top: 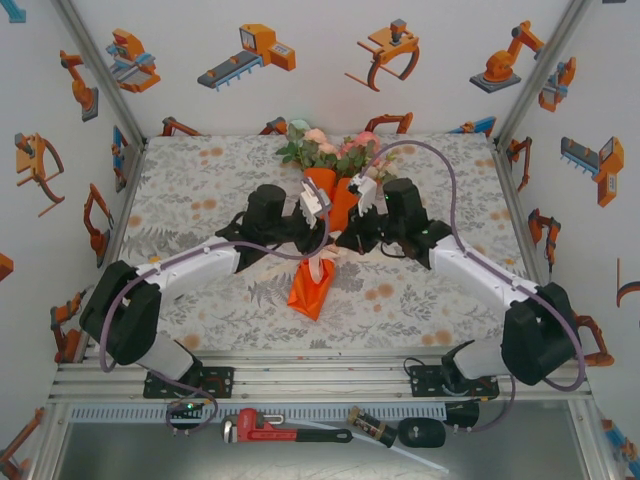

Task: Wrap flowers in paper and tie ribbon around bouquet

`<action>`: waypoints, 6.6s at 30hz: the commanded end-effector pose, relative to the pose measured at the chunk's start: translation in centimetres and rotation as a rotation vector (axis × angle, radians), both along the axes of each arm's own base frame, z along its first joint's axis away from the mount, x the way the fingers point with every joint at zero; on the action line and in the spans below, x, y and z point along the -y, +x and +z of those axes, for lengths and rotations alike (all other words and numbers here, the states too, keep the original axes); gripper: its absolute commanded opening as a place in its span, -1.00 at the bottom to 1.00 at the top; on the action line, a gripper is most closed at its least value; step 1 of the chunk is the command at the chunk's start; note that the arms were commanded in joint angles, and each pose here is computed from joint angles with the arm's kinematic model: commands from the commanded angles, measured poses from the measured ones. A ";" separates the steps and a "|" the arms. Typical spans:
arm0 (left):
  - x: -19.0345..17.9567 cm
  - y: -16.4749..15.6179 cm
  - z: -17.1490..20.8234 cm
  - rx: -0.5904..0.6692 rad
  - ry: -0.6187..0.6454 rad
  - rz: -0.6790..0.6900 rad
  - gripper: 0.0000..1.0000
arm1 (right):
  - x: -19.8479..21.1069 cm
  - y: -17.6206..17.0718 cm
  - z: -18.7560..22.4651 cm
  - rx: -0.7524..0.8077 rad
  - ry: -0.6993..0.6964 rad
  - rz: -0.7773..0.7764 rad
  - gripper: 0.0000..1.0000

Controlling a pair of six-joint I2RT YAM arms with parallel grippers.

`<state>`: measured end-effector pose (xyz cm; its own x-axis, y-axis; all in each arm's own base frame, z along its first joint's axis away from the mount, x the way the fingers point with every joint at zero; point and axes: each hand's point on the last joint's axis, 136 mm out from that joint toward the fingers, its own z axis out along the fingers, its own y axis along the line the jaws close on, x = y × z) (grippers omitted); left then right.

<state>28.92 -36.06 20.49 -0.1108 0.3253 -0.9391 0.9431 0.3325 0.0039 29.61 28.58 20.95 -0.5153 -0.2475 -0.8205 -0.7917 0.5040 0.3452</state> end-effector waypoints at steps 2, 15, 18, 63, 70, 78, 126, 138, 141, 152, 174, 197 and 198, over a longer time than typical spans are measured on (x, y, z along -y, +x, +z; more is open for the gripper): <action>0.5 0.5 1.7 0.018 -0.064 0.002 -1.00 | -0.1 0.8 0.9 0.019 -0.018 -0.037 -0.64; -3.3 4.8 1.3 -0.080 -0.153 0.369 -1.00 | 2.2 -3.2 -1.1 -0.110 0.102 -0.517 -0.25; -3.8 5.0 1.5 -0.089 -0.187 0.390 -1.00 | -0.1 -3.8 -2.7 -0.099 0.073 -0.470 -0.23; -16.7 6.8 -1.1 -0.345 -0.292 0.875 -0.08 | -1.9 -0.7 -3.4 0.074 -0.056 -0.252 -1.00; -9.9 8.5 1.2 -0.292 -0.045 0.612 0.17 | -1.9 -1.8 -3.0 0.078 -0.034 -0.202 -1.00; -6.3 9.3 -3.7 -0.370 0.228 0.409 0.24 | -0.8 -2.6 -3.6 0.060 -0.036 -0.205 -1.00; -14.9 1.8 3.7 0.061 -0.165 0.496 0.18 | -5.2 -1.2 -2.2 0.030 -0.043 -0.016 -1.00; -8.0 -2.2 0.6 0.174 -0.091 -0.017 0.24 | -5.9 -2.0 -1.0 0.019 -0.020 0.101 -1.00; -6.9 -2.7 0.8 0.138 -0.105 -0.092 0.23 | -6.0 -2.1 -1.1 0.015 -0.027 0.110 -1.00; -4.9 -2.3 -1.5 0.107 -0.064 -0.127 -0.59 | -6.6 -1.7 -0.5 0.021 -0.016 0.123 -1.00; -5.9 0.6 -1.3 0.048 -0.050 0.049 -1.00 | -0.4 2.5 -4.9 -0.080 0.007 -0.283 -0.31; -4.7 0.7 -4.1 -0.183 0.012 0.100 -1.00 | -2.7 3.5 -3.9 -0.044 0.058 -0.200 -1.00; -4.6 0.7 -4.6 -0.194 0.020 0.108 -1.00 | -2.7 3.5 -3.6 -0.045 0.069 -0.196 -1.00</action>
<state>30.22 -30.96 17.42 -0.2412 0.2957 -0.9244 0.8997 0.4253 -0.0987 32.97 30.71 14.05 -0.6362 -0.1365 -0.7594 -0.6301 0.6600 0.4091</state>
